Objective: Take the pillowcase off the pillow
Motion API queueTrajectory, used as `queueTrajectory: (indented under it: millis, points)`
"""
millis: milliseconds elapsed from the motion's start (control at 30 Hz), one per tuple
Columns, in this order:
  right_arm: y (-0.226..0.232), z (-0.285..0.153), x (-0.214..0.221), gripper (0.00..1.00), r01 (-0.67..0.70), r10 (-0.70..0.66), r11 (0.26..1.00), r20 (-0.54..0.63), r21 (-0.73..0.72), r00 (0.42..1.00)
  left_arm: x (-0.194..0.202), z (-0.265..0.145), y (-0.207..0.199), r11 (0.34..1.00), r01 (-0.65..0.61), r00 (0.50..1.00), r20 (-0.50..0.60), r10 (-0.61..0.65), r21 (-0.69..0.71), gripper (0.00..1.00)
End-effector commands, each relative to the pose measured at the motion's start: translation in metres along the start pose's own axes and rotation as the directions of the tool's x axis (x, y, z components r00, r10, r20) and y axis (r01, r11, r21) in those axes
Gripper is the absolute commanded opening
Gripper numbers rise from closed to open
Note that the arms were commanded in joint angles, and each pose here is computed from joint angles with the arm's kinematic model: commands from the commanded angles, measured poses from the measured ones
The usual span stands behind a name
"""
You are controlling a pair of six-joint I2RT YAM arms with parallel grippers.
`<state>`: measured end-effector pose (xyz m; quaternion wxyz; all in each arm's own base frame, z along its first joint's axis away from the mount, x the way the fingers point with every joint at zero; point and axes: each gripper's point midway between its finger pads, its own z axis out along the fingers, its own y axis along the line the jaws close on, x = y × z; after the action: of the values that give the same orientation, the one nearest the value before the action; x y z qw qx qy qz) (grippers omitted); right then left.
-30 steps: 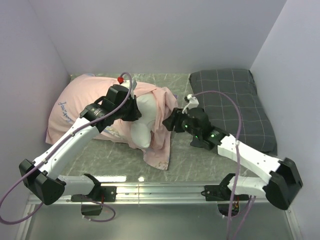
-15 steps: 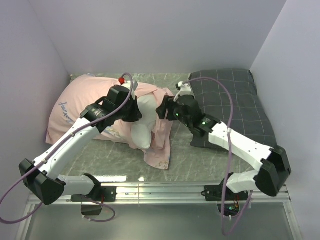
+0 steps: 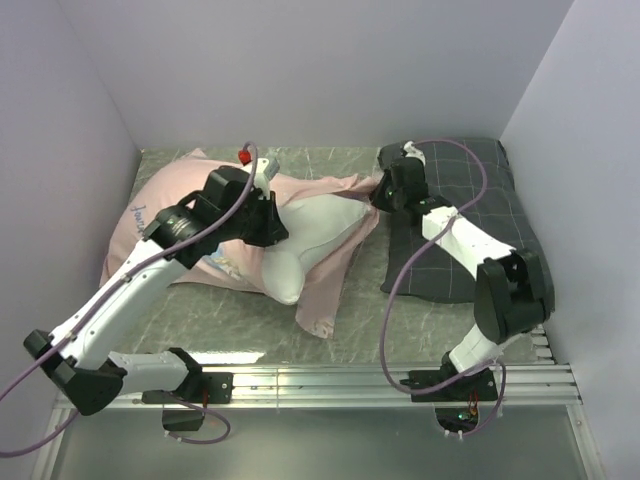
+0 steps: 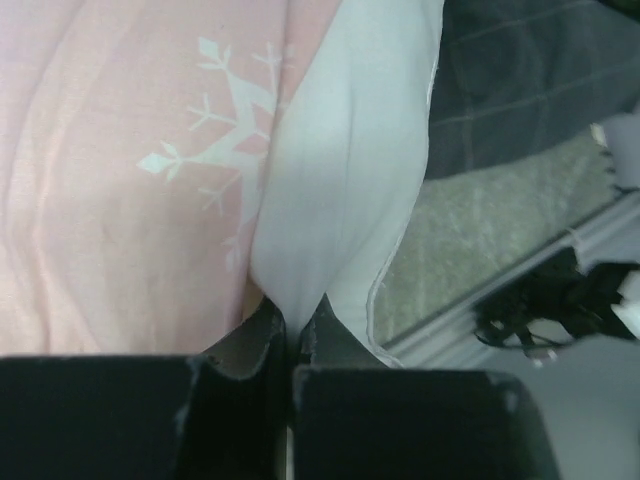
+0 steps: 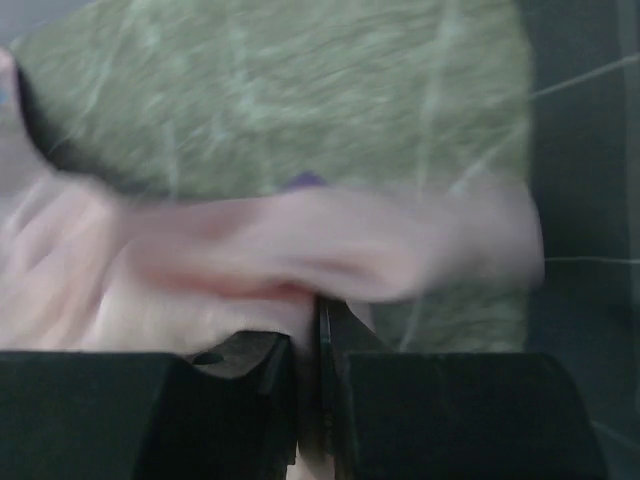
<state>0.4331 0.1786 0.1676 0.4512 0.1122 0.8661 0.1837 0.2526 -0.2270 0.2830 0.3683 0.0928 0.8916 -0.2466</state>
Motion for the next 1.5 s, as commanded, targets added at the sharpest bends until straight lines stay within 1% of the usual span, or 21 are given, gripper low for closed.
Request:
queueTrajectory:
  millis: [0,100,200,233,300,333,400,433,467,533,567,600,667,700,733,767,800,1000,1067,1300,1467]
  points:
    - [-0.012,0.018,-0.015,0.15,-0.057,0.057,0.998,-0.005,-0.006,0.998,-0.047,-0.074,-0.059,0.962,-0.091,0.981,0.192,0.041,0.259,0.0]
    - [0.004,0.033,-0.013,0.14,-0.102,0.096,0.988,-0.053,-0.117,0.994,-0.057,-0.102,-0.07,0.945,-0.122,0.97,0.237,0.049,0.305,0.0]
    - [0.034,0.036,0.003,0.14,-0.185,0.148,0.933,-0.14,-0.308,0.979,-0.082,-0.129,-0.081,0.93,-0.141,0.935,0.354,0.012,0.34,0.01]
    - [0.056,0.034,-0.002,0.15,-0.187,0.148,0.892,-0.124,-0.412,0.981,-0.089,-0.134,-0.082,0.93,-0.132,0.924,0.382,-0.01,0.343,0.0]
    - [0.081,0.023,0.015,0.17,-0.241,0.156,0.82,-0.203,-0.52,0.967,-0.106,-0.145,-0.083,0.932,-0.088,0.892,0.444,-0.083,0.351,0.0]
    - [0.104,0.016,0.02,0.18,-0.221,0.131,0.774,-0.192,-0.594,0.973,-0.126,-0.15,-0.079,0.94,-0.057,0.842,0.523,-0.135,0.335,0.0]
    - [0.127,0.004,0.039,0.23,-0.239,0.107,0.713,-0.235,-0.659,0.966,-0.145,-0.165,-0.075,0.928,0.029,0.764,0.591,-0.26,0.371,0.01]
    - [0.14,-0.002,0.039,0.24,-0.221,0.098,0.675,-0.211,-0.704,0.973,-0.155,-0.16,-0.061,0.932,0.096,0.709,0.634,-0.311,0.35,0.0]
    - [0.157,-0.01,0.055,0.25,-0.228,0.082,0.649,-0.232,-0.725,0.969,-0.172,-0.177,-0.062,0.905,0.122,0.623,0.678,-0.39,0.408,0.01]
    - [0.167,-0.016,0.067,0.34,-0.23,0.084,0.625,-0.228,-0.746,0.97,-0.184,-0.174,-0.052,0.886,0.195,0.542,0.706,-0.455,0.421,0.01]
    - [0.177,-0.025,0.078,0.36,-0.242,0.078,0.604,-0.246,-0.759,0.966,-0.197,-0.173,-0.046,0.87,0.239,0.48,0.726,-0.492,0.432,0.01]
    - [0.176,-0.025,0.086,0.42,-0.248,0.085,0.611,-0.25,-0.752,0.965,-0.201,-0.168,-0.042,0.866,0.261,0.461,0.734,-0.499,0.426,0.0]
    - [0.18,-0.029,0.096,0.49,-0.219,0.06,0.623,-0.234,-0.751,0.97,-0.213,-0.146,-0.04,0.862,0.307,0.452,0.736,-0.504,0.402,0.0]
    - [0.179,-0.028,0.106,0.56,-0.206,0.053,0.65,-0.226,-0.732,0.973,-0.217,-0.141,-0.042,0.865,0.306,0.451,0.739,-0.499,0.398,0.0]
    - [0.177,-0.03,0.108,0.59,-0.189,0.042,0.669,-0.217,-0.718,0.975,-0.223,-0.138,-0.043,0.869,0.307,0.449,0.745,-0.493,0.389,0.0]
    - [0.174,-0.03,0.112,0.62,-0.151,0.02,0.688,-0.188,-0.71,0.982,-0.223,-0.118,-0.04,0.874,0.332,0.466,0.744,-0.479,0.355,0.01]
    - [0.17,-0.031,0.118,0.64,-0.133,0.014,0.721,-0.178,-0.68,0.984,-0.227,-0.113,-0.039,0.875,0.339,0.455,0.753,-0.475,0.346,0.01]
    - [0.113,-0.028,0.138,0.68,-0.087,0.033,0.873,-0.118,-0.481,0.992,-0.218,-0.042,-0.024,0.897,0.389,0.525,0.75,-0.403,0.209,0.0]
    - [0.107,-0.044,0.13,0.68,-0.08,0.064,0.882,-0.05,-0.465,0.997,-0.213,-0.02,-0.02,0.902,0.397,0.549,0.743,-0.383,0.172,0.0]
    - [0.081,-0.101,0.143,0.69,-0.068,0.078,0.898,0.007,-0.436,0.997,-0.195,0.035,-0.016,0.914,0.392,0.634,0.69,-0.35,0.103,0.0]
    - [0.079,-0.17,0.091,0.76,-0.031,0.105,0.879,0.131,-0.475,0.986,-0.172,0.066,-0.019,0.928,0.357,0.696,0.631,-0.341,0.108,0.01]
